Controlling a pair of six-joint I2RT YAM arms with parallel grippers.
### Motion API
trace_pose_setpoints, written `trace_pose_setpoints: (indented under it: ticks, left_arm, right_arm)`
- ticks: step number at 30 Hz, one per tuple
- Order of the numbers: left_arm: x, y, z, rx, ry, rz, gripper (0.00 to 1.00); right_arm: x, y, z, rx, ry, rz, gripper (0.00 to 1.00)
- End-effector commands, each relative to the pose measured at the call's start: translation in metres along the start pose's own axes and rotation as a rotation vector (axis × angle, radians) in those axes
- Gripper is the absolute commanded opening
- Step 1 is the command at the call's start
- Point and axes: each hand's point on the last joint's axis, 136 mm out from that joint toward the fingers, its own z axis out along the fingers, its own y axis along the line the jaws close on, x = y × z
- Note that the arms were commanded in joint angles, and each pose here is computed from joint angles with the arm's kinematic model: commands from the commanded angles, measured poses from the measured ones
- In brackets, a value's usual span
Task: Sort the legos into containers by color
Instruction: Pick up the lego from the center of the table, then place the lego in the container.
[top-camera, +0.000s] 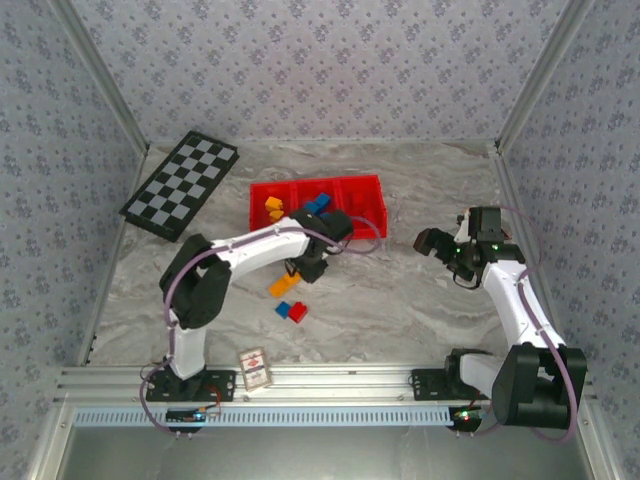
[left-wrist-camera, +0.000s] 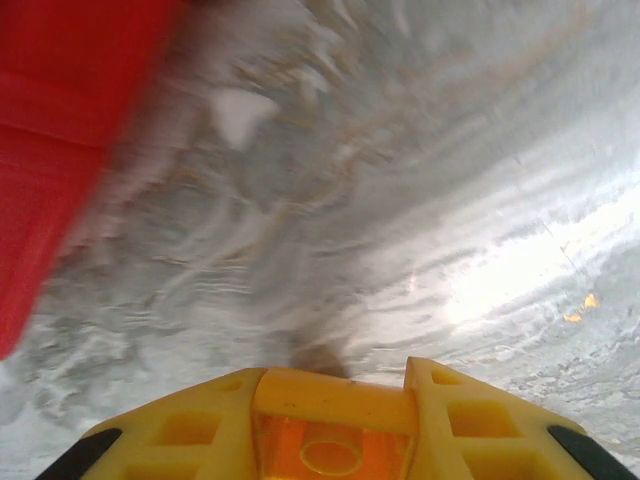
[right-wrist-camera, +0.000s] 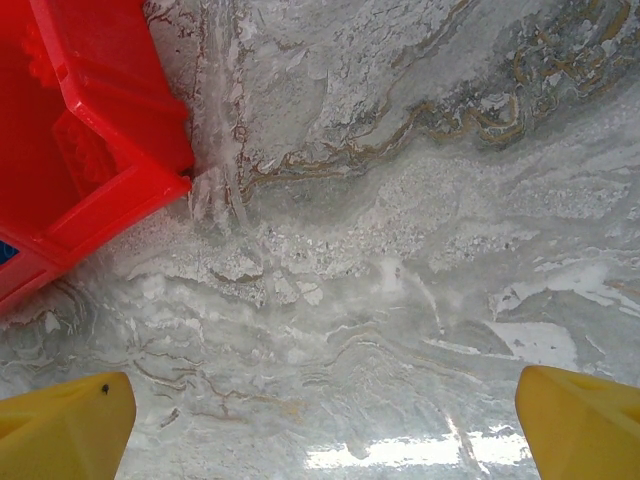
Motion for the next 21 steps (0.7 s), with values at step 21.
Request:
trace_pose_setpoints:
  ticks: [21]
  left_arm:
    - [-0.062, 0.19, -0.038, -0.076, -0.334, -0.622, 0.39]
  right_arm:
    - [-0.006, -0.004, 0.005, 0.024, 0.026, -0.008, 1.0]
